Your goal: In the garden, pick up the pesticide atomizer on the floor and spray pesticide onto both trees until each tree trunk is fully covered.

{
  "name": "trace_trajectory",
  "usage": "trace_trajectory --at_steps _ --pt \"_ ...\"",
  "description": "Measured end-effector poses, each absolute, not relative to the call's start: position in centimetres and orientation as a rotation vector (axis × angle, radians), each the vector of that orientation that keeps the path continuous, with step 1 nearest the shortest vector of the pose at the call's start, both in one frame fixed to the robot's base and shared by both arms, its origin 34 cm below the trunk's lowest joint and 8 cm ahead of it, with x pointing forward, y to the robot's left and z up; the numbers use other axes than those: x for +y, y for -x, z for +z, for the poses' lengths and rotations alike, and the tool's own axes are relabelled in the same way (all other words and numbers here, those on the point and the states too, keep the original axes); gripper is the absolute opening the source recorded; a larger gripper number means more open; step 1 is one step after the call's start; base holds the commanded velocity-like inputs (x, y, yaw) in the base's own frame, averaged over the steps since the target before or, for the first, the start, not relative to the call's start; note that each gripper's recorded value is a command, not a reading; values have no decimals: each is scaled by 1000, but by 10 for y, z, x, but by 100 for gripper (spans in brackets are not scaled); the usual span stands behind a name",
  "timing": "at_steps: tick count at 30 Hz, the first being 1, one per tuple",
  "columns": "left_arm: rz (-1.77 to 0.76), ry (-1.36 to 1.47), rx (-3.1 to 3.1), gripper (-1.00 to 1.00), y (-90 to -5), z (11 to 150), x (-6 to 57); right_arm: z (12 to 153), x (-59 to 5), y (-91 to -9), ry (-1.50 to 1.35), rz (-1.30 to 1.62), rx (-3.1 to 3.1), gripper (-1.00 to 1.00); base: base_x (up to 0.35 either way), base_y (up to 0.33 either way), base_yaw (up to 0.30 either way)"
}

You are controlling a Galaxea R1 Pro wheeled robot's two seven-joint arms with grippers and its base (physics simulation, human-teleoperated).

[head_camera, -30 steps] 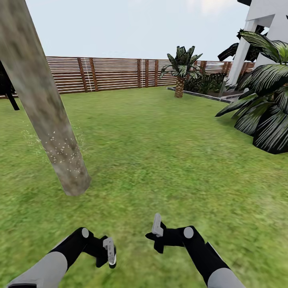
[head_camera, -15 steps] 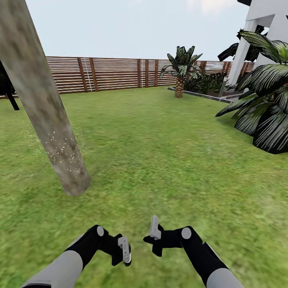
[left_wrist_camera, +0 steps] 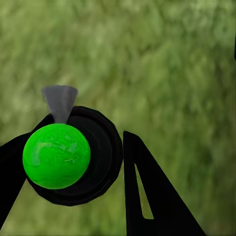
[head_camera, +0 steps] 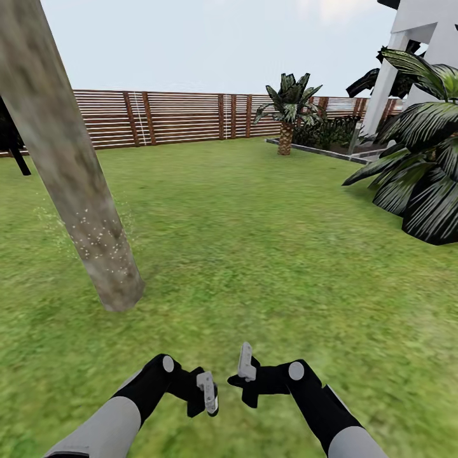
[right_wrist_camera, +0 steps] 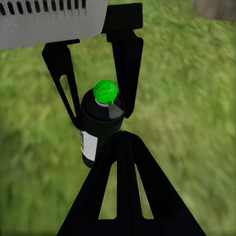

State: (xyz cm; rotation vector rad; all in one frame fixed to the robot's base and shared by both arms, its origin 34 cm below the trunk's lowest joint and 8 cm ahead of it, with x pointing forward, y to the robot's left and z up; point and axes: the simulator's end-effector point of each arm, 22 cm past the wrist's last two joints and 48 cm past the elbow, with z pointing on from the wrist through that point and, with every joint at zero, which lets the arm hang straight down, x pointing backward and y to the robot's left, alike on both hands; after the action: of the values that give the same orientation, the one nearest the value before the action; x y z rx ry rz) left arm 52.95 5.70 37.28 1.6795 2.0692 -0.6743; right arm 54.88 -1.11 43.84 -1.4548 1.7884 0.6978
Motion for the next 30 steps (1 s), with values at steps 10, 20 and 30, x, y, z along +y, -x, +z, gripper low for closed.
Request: trace_trajectory --at_steps 10,20,30 --pt "-684 -1734 2036 -100 -522 373 42 439 -11 -549 1455 698 1787 -100 0 0 0" --pt "-697 -1739 2020 -100 -520 375 37 439 -11 -549 1455 698 1787 -100 0 0 0" --pt "-710 -1722 2015 -100 -520 376 37 438 -12 -549 1456 697 1787 -100 0 0 0"
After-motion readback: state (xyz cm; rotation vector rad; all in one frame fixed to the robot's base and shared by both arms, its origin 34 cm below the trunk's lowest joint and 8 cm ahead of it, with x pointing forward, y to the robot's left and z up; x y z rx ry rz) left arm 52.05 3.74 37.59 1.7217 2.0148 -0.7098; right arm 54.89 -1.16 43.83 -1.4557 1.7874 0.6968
